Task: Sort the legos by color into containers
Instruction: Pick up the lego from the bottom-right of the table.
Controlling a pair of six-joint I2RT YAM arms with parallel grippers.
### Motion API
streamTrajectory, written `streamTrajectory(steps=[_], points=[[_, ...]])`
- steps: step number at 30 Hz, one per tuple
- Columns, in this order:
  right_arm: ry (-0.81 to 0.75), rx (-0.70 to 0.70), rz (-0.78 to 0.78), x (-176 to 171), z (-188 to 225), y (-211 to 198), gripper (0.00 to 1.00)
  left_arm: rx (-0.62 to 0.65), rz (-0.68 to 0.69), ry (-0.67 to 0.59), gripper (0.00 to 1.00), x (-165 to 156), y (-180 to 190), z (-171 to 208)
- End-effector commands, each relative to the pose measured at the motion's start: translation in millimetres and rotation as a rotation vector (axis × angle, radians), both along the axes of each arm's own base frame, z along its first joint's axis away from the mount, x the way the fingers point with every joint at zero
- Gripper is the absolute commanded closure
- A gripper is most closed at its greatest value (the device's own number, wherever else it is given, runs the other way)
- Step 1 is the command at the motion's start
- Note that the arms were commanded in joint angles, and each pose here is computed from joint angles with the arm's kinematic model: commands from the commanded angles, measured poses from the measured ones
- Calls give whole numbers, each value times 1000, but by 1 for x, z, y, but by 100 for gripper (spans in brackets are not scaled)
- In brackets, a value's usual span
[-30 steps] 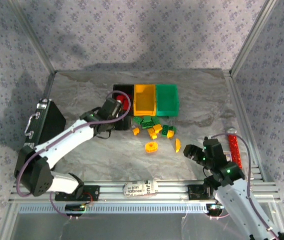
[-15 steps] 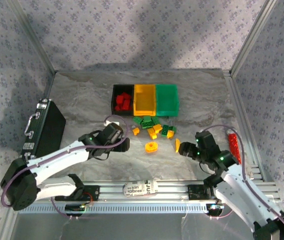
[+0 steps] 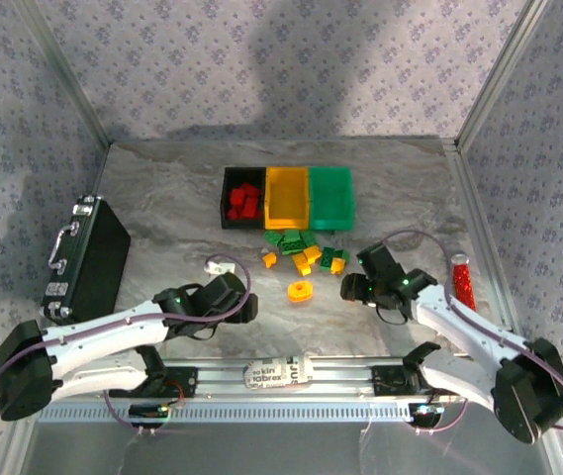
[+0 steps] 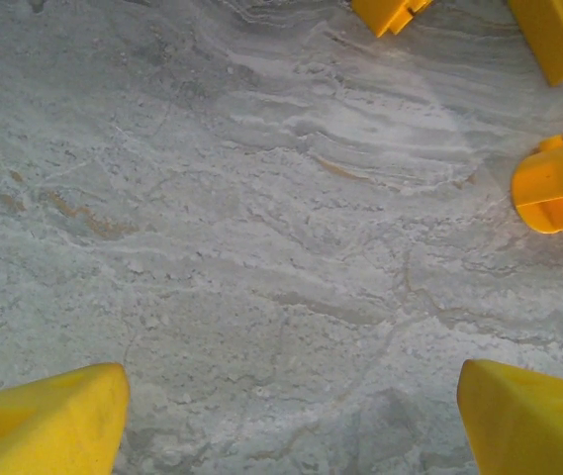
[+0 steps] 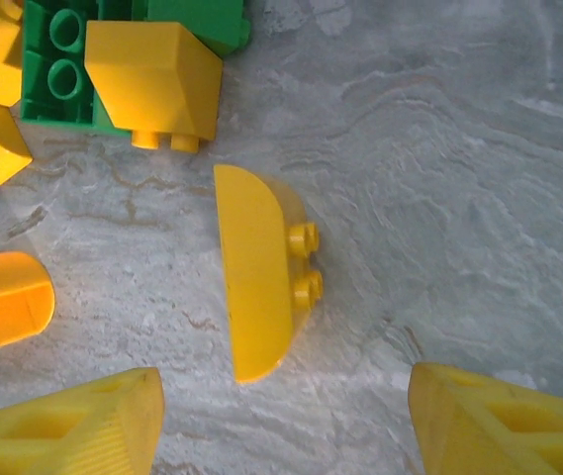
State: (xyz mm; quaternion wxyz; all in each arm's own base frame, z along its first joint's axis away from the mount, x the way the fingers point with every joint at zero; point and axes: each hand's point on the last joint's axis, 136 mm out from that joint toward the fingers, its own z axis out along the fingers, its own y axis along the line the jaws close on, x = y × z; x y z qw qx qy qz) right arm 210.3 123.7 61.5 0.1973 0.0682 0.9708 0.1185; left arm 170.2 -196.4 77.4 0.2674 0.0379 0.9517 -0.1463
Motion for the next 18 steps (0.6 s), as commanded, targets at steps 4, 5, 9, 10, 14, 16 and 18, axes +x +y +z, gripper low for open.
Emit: streamTrajectory(steps=[4, 5, 9, 10, 14, 16, 18], points=[[-7, -48, 2, 21, -5, 10, 38, -1, 39, -18, 14, -4, 6, -4], [5, -67, -1, 22, -9, 9, 39, -2, 39, -21, 15, -5, 7, -3], [27, -115, -8, 26, -16, 8, 53, -9, 39, -30, 15, -6, 8, 1], [25, -123, -2, 27, -16, 10, 57, -11, 40, -34, 14, -6, 9, 2], [6, -168, 15, 29, -6, 15, 71, -20, 45, -54, 14, -6, 13, 6], [-18, -180, 26, 31, 5, 19, 73, -29, 44, -62, 14, -5, 13, 9], [-55, -179, 42, 36, 22, 25, 73, -31, 44, -68, 14, -5, 14, 10]])
